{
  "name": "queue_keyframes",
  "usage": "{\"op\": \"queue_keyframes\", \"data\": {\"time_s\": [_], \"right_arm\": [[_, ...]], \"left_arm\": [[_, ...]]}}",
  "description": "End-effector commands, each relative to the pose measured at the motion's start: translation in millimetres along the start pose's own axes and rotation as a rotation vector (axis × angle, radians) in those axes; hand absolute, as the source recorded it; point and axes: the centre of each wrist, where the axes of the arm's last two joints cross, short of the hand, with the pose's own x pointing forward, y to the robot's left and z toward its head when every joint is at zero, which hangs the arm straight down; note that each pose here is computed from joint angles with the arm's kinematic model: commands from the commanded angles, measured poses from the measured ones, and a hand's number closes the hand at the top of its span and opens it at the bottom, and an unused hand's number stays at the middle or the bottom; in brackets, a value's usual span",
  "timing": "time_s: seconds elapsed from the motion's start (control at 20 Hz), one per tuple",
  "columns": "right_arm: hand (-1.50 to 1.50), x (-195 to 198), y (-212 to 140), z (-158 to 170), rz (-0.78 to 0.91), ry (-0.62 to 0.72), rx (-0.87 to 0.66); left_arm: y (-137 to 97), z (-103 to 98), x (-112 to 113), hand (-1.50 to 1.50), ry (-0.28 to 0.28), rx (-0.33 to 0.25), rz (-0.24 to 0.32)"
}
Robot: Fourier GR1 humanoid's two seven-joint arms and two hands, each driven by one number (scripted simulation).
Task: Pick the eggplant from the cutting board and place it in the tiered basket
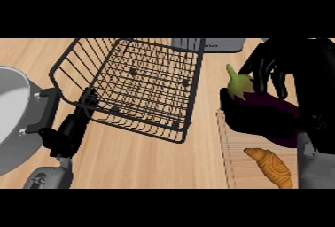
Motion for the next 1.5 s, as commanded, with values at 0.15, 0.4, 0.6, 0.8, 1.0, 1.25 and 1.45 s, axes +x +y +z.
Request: {"op": "queue_keyframes", "data": {"time_s": [0.15,0.4,0.6,0.8,1.0,1.25,1.45], "right_arm": [[1.50,65,33,-54,-0.002,0.116,0.050],[1.50,91,58,-85,0.017,0.130,0.110],[1.50,101,68,-108,0.005,0.128,0.156],[1.50,102,100,-121,0.021,0.129,0.167],[1.50,91,134,-127,0.006,0.131,0.184],[1.50,116,125,-138,-0.110,0.147,0.212],[1.50,113,139,-137,-0.190,0.205,0.248]], "left_arm": [[-40,-8,0,0.00,-0.009,-0.120,0.006],[-33,-11,-1,0.00,-0.008,-0.142,0.012],[-25,-8,1,0.00,0.004,-0.132,0.020],[-29,-11,6,0.00,0.000,-0.135,0.018],[-31,-8,0,0.00,-0.012,-0.152,0.023],[-44,-19,3,0.00,-0.022,-0.158,0.013],[-42,-12,4,0.00,-0.004,-0.163,0.015]]}}
